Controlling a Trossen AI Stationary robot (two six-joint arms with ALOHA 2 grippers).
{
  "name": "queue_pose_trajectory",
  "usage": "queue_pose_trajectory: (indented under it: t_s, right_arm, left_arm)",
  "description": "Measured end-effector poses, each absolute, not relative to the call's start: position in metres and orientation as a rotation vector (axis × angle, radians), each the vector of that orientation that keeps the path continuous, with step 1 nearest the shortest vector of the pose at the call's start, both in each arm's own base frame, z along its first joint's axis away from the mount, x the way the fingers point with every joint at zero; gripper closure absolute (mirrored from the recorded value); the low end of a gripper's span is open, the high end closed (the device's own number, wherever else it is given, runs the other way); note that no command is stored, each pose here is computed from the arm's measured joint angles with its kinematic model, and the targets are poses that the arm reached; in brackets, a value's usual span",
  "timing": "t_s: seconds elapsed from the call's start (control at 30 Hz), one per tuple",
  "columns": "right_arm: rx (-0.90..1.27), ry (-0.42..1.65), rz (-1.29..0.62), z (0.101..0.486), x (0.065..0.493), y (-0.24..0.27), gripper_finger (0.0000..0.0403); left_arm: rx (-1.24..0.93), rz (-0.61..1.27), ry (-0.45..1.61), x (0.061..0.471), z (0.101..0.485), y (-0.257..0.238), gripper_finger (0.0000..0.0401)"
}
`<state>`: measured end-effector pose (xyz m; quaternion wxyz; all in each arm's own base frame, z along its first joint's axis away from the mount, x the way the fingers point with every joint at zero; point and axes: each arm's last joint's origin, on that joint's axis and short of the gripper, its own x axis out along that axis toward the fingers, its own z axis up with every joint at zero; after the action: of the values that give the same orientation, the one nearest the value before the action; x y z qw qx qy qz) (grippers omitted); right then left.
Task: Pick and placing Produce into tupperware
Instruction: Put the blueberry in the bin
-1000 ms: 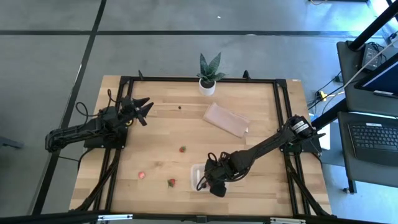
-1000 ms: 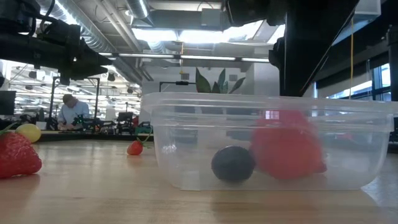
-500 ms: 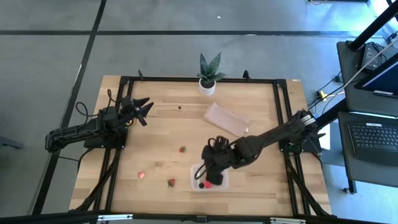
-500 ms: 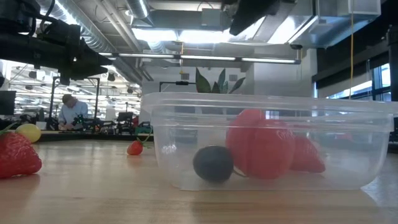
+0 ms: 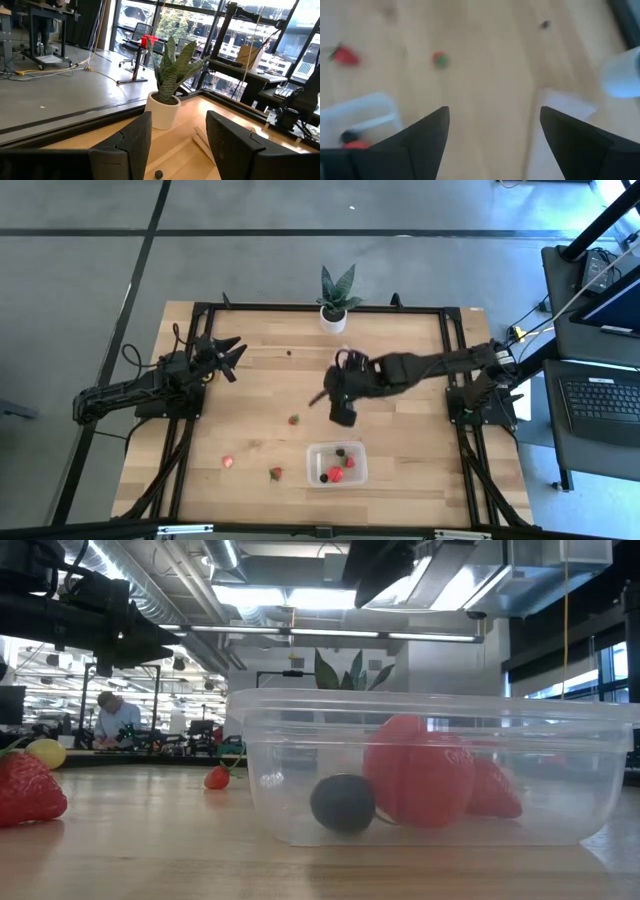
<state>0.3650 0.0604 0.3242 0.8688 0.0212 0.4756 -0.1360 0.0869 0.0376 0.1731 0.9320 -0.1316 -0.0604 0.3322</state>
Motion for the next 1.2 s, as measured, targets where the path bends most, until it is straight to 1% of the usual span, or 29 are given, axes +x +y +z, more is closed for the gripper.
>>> queue_pose_trajectory:
  t_s: [0.2, 0.27, 0.4, 0.53, 0.7, 0.8, 1.0, 1.2]
  right_arm:
    - [-0.017, 0.906, -0.348, 0.327, 0.376, 0.03, 0.0091]
    - [-0.011, 0.88, -0.361, 0.321, 0.378, 0.019, 0.0091]
    - [0.069, 0.83, -0.305, 0.301, 0.38, 0.001, 0.0091]
    - [0.099, 0.807, -0.318, 0.287, 0.369, -0.013, 0.0091]
    - [0.133, 0.663, -0.353, 0.29, 0.337, -0.027, 0.0091]
    - [0.154, 0.542, -0.365, 0.292, 0.307, -0.032, 0.0091]
    - [0.245, 0.36, -0.393, 0.278, 0.241, -0.033, 0.0091]
    - [0.264, 0.18, -0.371, 0.264, 0.193, -0.028, 0.0091]
  left_arm:
    - [-0.269, 0.68, -0.123, 0.087, 0.173, 0.038, 0.0222]
    - [-0.269, 0.68, -0.124, 0.087, 0.173, 0.038, 0.0222]
    - [-0.269, 0.68, -0.124, 0.087, 0.173, 0.038, 0.0222]
    - [-0.269, 0.68, -0.124, 0.087, 0.173, 0.038, 0.0222]
    - [-0.269, 0.683, -0.124, 0.087, 0.173, 0.038, 0.0222]
    - [-0.269, 0.683, -0.124, 0.087, 0.173, 0.038, 0.0222]
    - [-0.268, 0.691, -0.125, 0.087, 0.173, 0.038, 0.0222]
    - [-0.245, 0.692, -0.116, 0.087, 0.173, 0.038, 0.0222]
